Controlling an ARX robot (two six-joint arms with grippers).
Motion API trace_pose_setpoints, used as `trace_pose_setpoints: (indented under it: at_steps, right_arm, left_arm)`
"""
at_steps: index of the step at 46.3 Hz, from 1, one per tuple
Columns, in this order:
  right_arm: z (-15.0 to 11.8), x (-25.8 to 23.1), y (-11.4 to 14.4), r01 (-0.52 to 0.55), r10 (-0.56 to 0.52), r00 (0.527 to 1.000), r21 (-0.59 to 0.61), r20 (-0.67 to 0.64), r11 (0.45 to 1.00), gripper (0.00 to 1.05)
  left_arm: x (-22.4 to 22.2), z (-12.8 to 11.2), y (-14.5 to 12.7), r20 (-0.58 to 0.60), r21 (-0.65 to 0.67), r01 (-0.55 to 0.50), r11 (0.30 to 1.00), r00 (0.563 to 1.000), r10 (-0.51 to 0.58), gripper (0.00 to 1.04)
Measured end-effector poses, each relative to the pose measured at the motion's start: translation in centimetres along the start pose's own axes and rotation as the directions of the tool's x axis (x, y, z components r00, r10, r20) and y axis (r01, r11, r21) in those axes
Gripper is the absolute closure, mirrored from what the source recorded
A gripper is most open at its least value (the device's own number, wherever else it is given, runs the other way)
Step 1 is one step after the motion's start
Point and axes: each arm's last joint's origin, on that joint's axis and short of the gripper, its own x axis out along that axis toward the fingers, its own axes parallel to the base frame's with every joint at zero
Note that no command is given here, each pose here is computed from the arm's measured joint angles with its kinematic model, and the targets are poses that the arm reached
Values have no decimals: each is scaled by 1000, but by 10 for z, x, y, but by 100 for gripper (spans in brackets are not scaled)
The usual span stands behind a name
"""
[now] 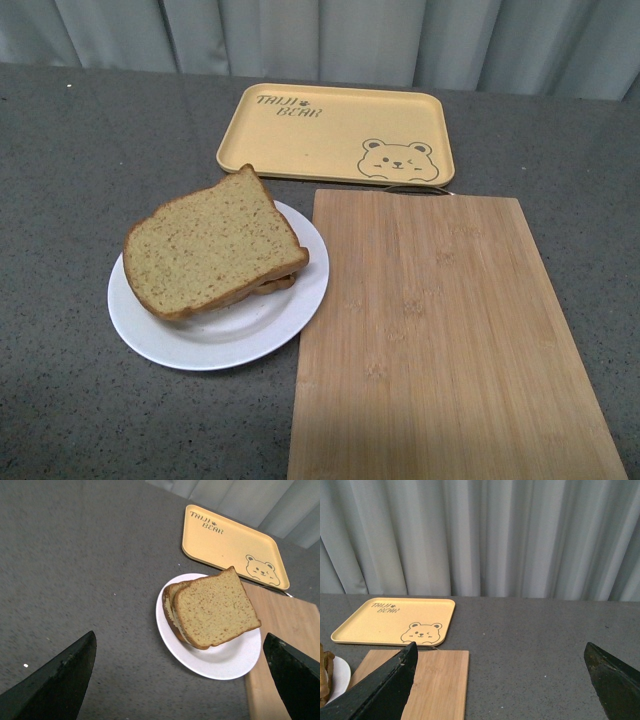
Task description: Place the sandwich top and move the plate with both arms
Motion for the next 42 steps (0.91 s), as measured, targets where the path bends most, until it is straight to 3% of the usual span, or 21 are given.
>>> trace_pose_setpoints:
  at_steps: [9, 16, 27, 42]
  right_arm:
    - [0, 0, 0, 0, 0, 1000, -1, 0, 1000, 9]
    - [0, 0, 0, 0, 0, 1000, -1, 0, 1000, 9]
    - [0, 0, 0, 0, 0, 1000, -1, 0, 1000, 9]
    - [0, 0, 0, 0, 0, 1000, -1, 0, 1000, 9]
  left_arm:
    - [35, -5, -2, -168, -220, 9, 976, 985, -47, 7]
    - [75, -32, -10, -382, -399, -11, 917, 911, -155, 7]
    - [113, -54, -12, -498, -452, -127, 883, 857, -132, 7]
    - [133, -69, -24, -555, -417, -84, 905, 812, -181, 7]
